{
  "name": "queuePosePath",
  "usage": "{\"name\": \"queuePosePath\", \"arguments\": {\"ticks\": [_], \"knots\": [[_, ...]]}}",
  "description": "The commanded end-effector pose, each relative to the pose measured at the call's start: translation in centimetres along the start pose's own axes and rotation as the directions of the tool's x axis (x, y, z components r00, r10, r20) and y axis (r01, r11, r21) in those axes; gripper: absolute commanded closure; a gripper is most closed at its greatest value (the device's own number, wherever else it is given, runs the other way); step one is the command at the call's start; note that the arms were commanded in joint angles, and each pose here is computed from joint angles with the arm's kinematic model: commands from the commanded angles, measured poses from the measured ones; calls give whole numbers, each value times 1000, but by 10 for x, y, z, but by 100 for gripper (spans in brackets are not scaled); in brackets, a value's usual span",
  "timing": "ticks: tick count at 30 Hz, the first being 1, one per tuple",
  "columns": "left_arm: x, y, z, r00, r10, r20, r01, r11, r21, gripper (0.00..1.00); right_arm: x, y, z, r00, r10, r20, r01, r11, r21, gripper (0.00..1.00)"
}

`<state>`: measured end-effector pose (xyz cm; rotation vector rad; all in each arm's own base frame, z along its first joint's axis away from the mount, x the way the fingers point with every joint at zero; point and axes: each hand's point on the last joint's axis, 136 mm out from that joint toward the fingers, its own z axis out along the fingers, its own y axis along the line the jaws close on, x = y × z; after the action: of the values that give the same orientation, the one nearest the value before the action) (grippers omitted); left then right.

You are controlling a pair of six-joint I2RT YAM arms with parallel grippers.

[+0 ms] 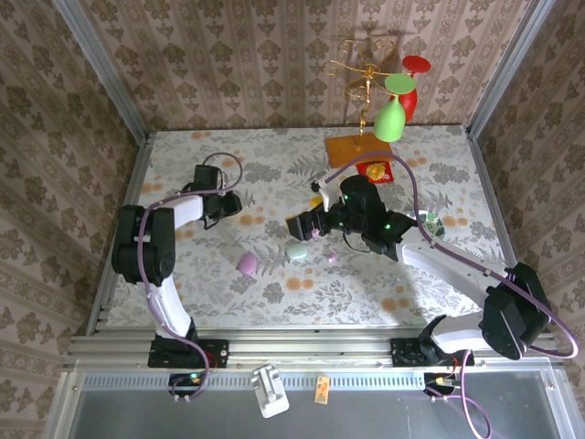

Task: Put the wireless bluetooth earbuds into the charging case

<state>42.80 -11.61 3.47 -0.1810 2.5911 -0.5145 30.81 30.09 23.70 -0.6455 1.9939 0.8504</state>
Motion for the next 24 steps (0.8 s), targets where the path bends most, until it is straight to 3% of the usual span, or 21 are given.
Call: {"name": "queuePosePath", "arguments": {"ticks": [1, 10, 16, 20, 24], "knots": [[-1, 4, -1, 999, -43, -10, 43, 999, 6, 74, -29, 4, -7, 996, -65, 55, 64, 998, 6, 0], [-3, 12, -14, 997, -75, 29, 76, 997, -5, 49, -41, -6, -14, 989, -130, 71, 127, 990, 56, 0], [-7, 7, -41, 995, -35, 88, 36, 999, -5, 28, -25, -11, -18, 947, -318, 42, 318, 948, 27, 0], [-4, -1, -58, 991, 50, 124, -48, 999, -15, 14, 11, -2, -15, 873, -488, -12, 484, 868, -108, 0], [2, -18, -75, 974, 149, 170, -147, 989, -24, 10, 50, 11, -10, 780, -624, -52, 582, 753, -307, 3]]}}
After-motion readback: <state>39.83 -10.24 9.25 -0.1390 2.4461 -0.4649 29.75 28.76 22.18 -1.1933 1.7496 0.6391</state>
